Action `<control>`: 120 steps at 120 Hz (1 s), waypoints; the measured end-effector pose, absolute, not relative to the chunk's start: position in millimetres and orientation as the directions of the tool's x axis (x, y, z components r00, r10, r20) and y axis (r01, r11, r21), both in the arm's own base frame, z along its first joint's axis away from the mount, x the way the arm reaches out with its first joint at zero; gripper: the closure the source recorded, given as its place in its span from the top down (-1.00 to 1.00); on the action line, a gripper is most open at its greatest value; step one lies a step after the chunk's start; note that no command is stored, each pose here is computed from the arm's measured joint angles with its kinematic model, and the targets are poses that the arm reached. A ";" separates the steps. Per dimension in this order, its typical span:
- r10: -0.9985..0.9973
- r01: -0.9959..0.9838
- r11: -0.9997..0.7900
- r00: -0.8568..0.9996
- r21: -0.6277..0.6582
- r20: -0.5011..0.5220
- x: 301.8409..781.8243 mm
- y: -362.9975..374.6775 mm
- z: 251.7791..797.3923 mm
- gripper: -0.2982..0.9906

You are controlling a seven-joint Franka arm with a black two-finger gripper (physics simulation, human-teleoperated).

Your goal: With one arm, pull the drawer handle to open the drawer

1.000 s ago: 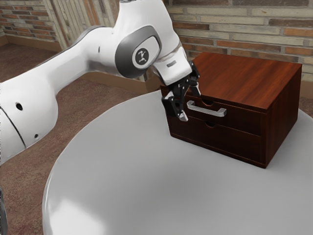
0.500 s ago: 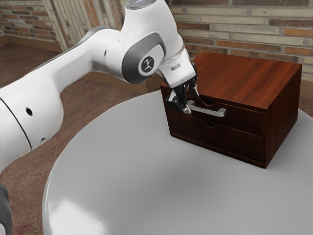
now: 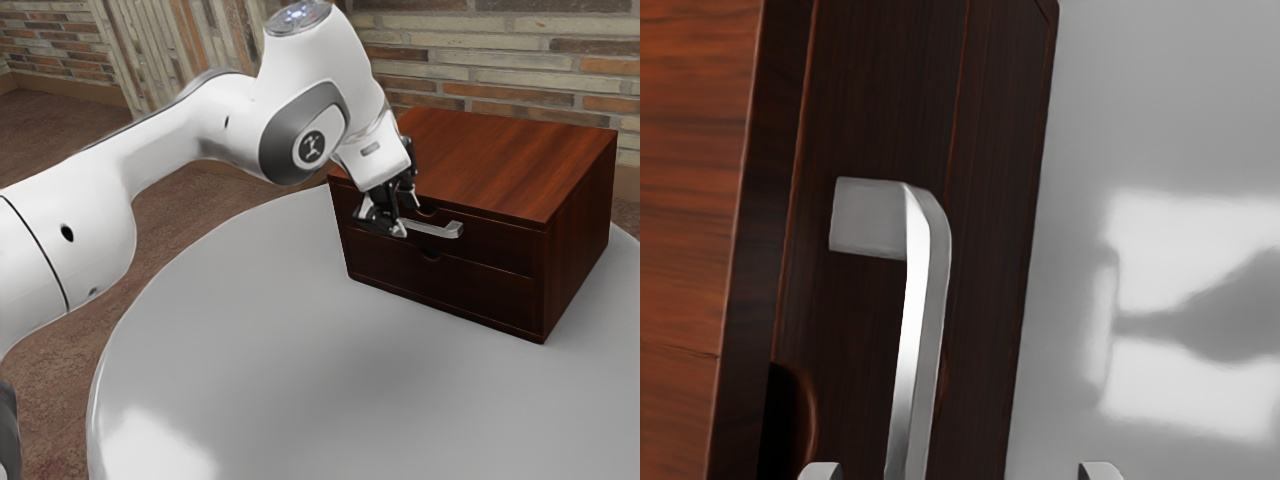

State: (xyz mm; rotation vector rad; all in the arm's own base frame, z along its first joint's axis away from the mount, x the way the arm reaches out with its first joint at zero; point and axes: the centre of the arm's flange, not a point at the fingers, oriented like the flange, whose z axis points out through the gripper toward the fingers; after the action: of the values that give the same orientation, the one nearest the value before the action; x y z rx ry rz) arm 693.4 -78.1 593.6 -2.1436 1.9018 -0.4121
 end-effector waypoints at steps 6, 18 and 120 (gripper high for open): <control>-0.993 -0.922 -0.117 0.107 -0.368 0.047 694.0 -78.2 592.8 -0.13; -0.994 -0.921 -0.111 0.101 -0.374 0.046 695.5 -78.2 590.1 -0.14; -0.996 -0.923 -0.086 0.078 -0.375 0.036 697.5 -79.1 567.8 -0.28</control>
State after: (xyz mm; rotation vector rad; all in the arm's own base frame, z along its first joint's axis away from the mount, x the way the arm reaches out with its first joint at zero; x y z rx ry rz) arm 697.5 -79.1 567.8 -2.1020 1.9307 -0.4156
